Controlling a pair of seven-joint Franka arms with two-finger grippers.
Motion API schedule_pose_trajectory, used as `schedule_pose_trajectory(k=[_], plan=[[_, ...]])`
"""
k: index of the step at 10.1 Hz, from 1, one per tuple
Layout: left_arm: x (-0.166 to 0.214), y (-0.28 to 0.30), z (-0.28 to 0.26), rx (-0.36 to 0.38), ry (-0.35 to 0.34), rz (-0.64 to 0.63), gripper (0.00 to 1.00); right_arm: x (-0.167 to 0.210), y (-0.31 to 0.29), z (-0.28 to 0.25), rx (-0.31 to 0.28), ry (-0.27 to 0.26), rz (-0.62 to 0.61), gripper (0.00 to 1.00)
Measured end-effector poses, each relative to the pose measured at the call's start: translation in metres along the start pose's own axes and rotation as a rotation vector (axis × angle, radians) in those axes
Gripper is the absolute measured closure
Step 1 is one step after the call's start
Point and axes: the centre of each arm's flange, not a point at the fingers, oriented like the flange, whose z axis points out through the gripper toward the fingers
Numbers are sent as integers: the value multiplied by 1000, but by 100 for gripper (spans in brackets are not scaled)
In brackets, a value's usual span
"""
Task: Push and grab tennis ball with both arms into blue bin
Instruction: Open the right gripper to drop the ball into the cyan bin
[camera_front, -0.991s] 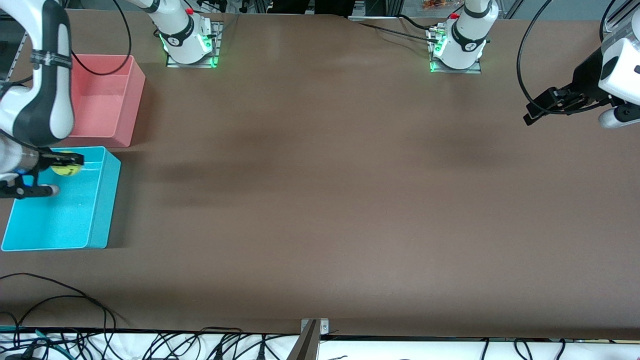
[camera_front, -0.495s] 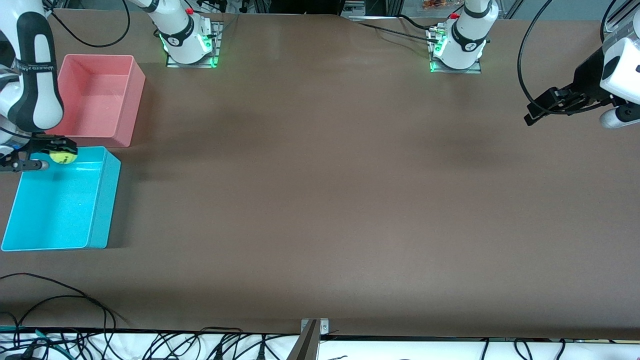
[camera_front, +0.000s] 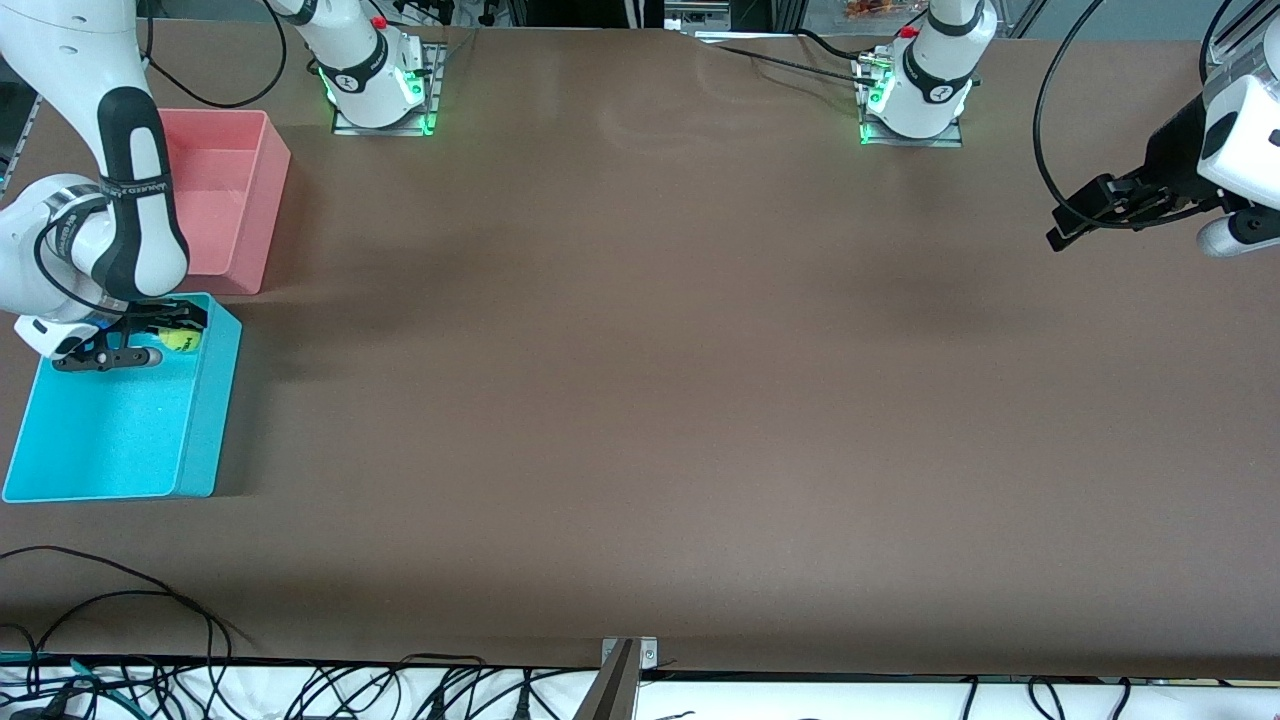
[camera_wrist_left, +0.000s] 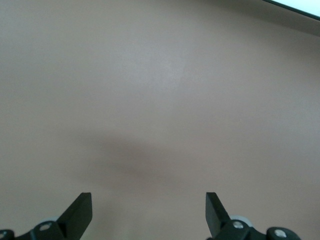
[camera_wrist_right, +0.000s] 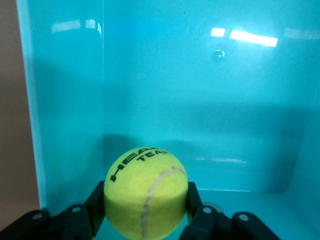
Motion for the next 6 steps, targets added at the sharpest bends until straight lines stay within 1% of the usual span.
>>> schedule_pose_trajectory(k=[1,3,4,6], plan=[[0,0,0,0,0,0,0,-2,3,2,-2,-3,2,30],[-1,2,0,0,-1,4,0,-3,6,5,-4,-10,2,4],[-1,2,0,0,-1,5,0,-2,6,4,-5,-8,0,0],[-1,3,0,0,-1,6,0,-1,8,2,-9,-3,1,0]])
